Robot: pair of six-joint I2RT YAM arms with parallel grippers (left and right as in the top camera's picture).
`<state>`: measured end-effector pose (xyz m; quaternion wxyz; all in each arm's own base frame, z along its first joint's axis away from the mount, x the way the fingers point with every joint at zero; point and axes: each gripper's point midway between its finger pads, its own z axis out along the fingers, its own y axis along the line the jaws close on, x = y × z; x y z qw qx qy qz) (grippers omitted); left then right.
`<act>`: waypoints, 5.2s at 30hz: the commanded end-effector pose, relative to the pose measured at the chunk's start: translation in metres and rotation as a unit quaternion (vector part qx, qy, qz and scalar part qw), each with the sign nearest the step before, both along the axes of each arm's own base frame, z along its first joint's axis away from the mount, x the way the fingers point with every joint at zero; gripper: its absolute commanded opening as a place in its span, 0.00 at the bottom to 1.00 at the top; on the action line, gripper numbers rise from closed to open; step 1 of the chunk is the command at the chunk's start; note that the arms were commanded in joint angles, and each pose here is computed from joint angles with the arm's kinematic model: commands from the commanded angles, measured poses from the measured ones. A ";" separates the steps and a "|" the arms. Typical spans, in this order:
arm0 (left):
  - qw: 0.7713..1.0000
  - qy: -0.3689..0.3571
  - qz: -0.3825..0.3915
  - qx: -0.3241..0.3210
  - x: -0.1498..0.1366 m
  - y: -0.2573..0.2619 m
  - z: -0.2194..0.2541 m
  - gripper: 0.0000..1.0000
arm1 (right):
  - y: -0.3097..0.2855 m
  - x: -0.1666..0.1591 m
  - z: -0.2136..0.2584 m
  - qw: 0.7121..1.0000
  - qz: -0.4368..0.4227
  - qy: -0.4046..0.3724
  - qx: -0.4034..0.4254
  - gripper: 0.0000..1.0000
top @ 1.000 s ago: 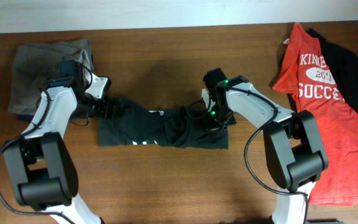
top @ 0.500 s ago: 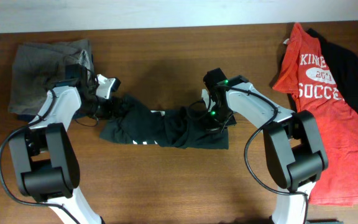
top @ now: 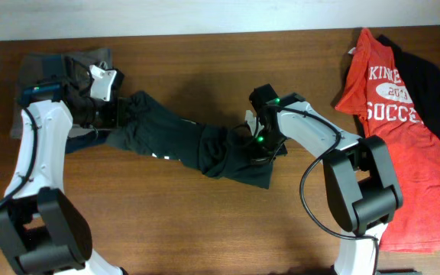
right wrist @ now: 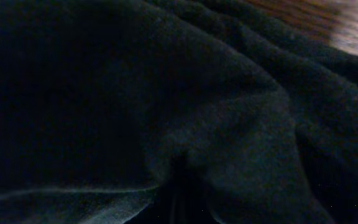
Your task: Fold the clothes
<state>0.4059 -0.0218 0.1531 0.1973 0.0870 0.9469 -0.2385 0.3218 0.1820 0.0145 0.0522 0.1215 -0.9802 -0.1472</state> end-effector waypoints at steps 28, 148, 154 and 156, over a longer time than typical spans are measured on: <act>0.966 -0.127 -0.209 0.082 -0.016 -0.183 0.034 0.00 | -0.100 0.080 0.200 0.944 -0.214 -0.232 0.099 0.21; 0.968 -0.198 0.026 0.155 0.084 -0.034 0.125 0.99 | -0.076 -0.037 0.121 0.986 -0.158 -0.023 -0.042 0.22; 0.968 -0.198 0.026 0.155 0.084 -0.034 0.125 0.99 | -0.076 -0.036 0.135 0.986 -0.160 -0.049 -0.026 0.40; 0.967 -0.198 0.026 0.155 0.084 -0.034 0.125 0.99 | -0.065 -0.030 0.132 0.987 -0.151 -0.054 -0.012 0.42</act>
